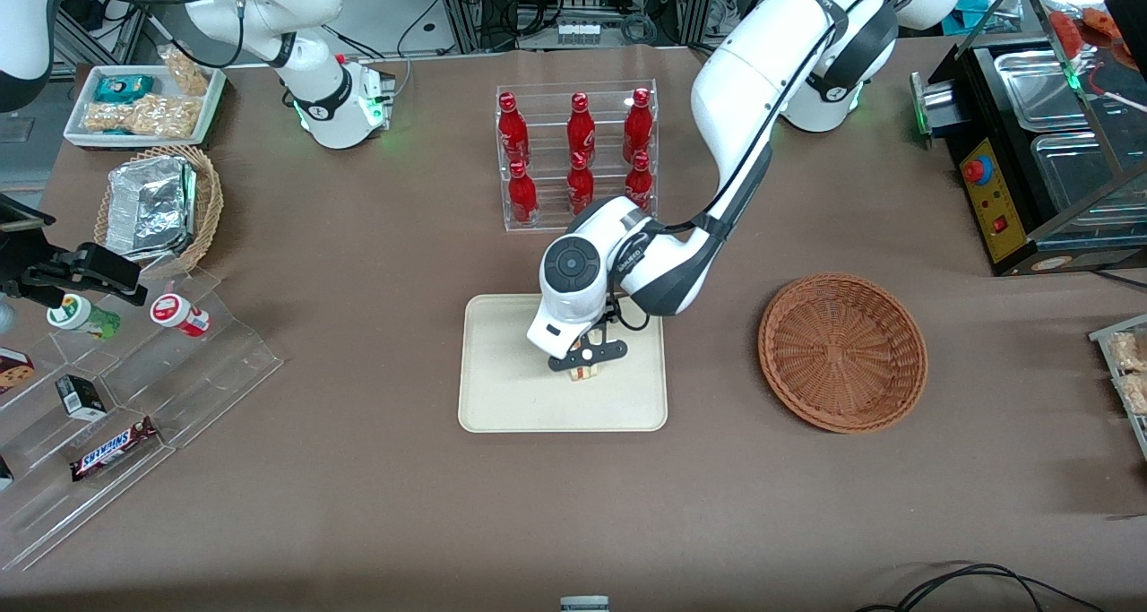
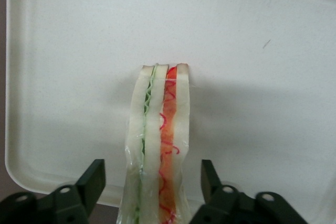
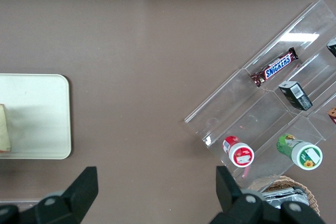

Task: Place sandwich from basket to tray

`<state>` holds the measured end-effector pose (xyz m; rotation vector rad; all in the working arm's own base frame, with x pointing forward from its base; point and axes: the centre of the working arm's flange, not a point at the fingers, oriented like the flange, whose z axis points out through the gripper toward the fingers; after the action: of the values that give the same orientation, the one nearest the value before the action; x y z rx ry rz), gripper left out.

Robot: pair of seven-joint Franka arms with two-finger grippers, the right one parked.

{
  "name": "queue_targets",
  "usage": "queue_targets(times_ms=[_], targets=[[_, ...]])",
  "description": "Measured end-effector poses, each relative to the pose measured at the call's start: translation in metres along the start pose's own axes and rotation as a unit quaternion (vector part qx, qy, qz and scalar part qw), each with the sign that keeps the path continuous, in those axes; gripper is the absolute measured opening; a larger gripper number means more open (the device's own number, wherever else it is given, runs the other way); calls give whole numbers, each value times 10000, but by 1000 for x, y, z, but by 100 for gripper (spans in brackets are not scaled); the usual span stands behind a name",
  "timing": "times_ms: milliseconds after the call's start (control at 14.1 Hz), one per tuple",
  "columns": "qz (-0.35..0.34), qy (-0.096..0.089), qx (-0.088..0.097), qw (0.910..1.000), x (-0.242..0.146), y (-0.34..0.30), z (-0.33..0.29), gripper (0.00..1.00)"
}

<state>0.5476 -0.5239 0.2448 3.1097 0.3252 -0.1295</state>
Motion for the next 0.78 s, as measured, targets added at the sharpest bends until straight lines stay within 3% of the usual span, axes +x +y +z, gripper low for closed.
queue_targets(times_ms=[71, 284, 426, 638, 780], targets=[[-18, 25, -17, 10000, 3, -1, -7, 98], [-199, -97, 40, 9997, 33, -32, -73, 100], [-91, -491, -12, 9988, 54, -80, -147, 100], [423, -1233, 423, 9906, 67, -187, -235, 100], [649, -1557, 532, 9842, 72, -260, -268, 100]])
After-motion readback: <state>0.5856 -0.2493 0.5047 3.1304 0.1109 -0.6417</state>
